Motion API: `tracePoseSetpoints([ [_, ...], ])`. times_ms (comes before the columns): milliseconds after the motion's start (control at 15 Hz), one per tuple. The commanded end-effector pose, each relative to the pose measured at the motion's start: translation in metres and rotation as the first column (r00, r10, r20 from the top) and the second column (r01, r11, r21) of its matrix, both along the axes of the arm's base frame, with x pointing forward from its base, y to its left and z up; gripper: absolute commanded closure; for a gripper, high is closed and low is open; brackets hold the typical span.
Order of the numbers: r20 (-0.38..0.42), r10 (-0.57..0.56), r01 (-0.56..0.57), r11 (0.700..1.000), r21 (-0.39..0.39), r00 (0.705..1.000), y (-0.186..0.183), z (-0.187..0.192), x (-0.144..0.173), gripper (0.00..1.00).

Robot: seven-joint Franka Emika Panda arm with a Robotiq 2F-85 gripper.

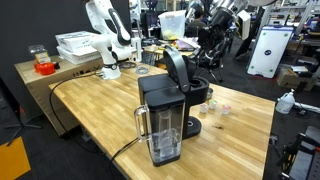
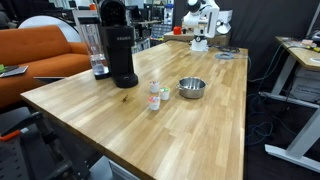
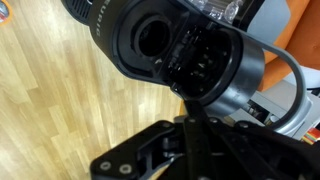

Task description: Take the coffee pot out of the pot and put it on the table then open and close the coffee machine chamber

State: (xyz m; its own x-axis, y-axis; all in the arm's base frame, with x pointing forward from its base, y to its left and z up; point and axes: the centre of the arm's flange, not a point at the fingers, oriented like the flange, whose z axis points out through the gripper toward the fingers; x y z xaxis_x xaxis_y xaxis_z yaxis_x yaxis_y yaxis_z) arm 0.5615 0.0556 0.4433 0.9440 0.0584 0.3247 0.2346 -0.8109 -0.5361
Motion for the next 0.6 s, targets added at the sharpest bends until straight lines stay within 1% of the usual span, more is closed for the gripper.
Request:
tracePoseSetpoints([
  [0, 0.042, 0.039, -0.041, 0.998, 0.040, 0.998, 0.004, 0.015, 0.000, 1.00],
  [200, 0.062, 0.077, -0.080, 0.996, 0.044, 0.995, 0.015, 0.023, 0.001, 1.00],
  [533, 0.053, 0.151, -0.154, 0.987, 0.042, 0.987, 0.042, 0.024, -0.001, 1.00],
])
